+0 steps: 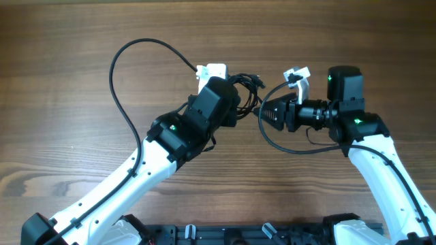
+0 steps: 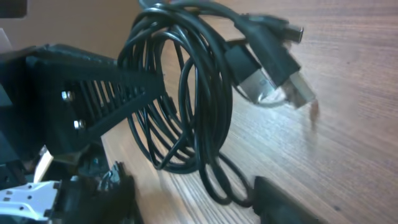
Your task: Untangle cables
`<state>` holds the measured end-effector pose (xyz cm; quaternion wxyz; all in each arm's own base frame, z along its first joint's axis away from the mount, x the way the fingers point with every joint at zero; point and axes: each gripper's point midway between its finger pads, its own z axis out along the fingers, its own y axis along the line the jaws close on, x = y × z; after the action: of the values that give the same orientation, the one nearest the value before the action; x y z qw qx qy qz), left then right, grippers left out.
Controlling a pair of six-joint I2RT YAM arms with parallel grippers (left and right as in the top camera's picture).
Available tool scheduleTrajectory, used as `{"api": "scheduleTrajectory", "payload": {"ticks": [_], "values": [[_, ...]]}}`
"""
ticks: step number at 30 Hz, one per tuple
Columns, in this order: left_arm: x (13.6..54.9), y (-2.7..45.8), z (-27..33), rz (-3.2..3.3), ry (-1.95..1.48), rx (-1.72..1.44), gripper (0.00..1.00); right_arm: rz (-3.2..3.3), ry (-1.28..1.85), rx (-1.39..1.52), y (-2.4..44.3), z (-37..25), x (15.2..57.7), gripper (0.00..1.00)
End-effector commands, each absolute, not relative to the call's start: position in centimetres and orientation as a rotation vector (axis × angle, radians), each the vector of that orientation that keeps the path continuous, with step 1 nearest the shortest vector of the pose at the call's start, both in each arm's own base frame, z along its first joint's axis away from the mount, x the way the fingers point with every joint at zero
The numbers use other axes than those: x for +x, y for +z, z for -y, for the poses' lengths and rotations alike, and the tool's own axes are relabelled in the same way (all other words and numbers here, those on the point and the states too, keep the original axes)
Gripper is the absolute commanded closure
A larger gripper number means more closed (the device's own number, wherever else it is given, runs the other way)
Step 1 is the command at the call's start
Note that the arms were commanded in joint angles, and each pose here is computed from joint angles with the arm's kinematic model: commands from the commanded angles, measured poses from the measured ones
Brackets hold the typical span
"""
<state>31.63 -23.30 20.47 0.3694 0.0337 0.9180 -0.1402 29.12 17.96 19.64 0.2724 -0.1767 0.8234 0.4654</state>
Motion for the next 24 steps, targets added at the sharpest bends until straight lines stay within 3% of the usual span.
{"api": "scheduleTrajectory", "payload": {"ticks": [1, 2, 3, 8, 12, 15, 16, 17, 19, 20, 22, 24], "values": [[31.2, 20.3, 24.1, -2.383, -0.445, 0.057, 0.96, -2.214, 1.299, -0.432, 20.1, -18.3, 29.4, 0.77], [31.4, 20.3, 23.9, -2.380, -0.439, 0.047, 0.96, -2.176, 1.351, -0.463, 20.9, -18.7, 29.1, 0.91], [31.8, 20.3, 23.1, -2.372, -0.412, -0.031, 0.96, -2.090, 1.453, -0.540, 22.5, -19.4, 28.3, 0.96], [33.4, 19.2, 17.8, -2.383, -0.342, -0.434, 0.96, -1.659, 1.696, -0.826, 29.1, -16.7, 25.9, 0.96], [34.2, 18.3, 13.4, -2.355, -0.316, -0.757, 0.96, -1.680, 1.591, -0.700, 29.0, -13.3, 28.1, 0.96], [35.0, 18.3, 11.2, -2.280, -0.338, -0.966, 0.96, -1.925, 1.357, -0.395, 25.1, -11.8, 32.1, 0.96], [35.3, 18.4, 10.6, -2.257, -0.344, -1.014, 0.96, -2.090, 1.179, -0.203, 21.9, -10.2, 33.7, 0.87], [35.4, 18.4, 10.3, -2.248, -0.346, -1.027, 0.96, -2.245, 0.995, -0.015, 18.6, -8.1, 34.4, 0.61], [35.4, 18.4, 10.8, -2.275, -0.347, -0.971, 0.96, -2.321, 0.914, 0.029, 17.1, -7.8, 34.1, 0.33], [35.4, 18.6, 11.9, -2.330, -0.359, -0.816, 0.96, -2.278, 0.981, -0.059, 18.0, -9.2, 33.9, 0.25], [35.5, 19.3, 15.1, -2.397, -0.429, -0.487, 0.96, -2.109, 1.131, -0.372, 21.0, -13.4, 32.9, 0.21], [35.4, 19.8, 16.7, -2.397, -0.469, -0.362, 0.96, -2.055, 1.152, -0.500, 21.7, -16.3, 32.3, 0.16]]}}
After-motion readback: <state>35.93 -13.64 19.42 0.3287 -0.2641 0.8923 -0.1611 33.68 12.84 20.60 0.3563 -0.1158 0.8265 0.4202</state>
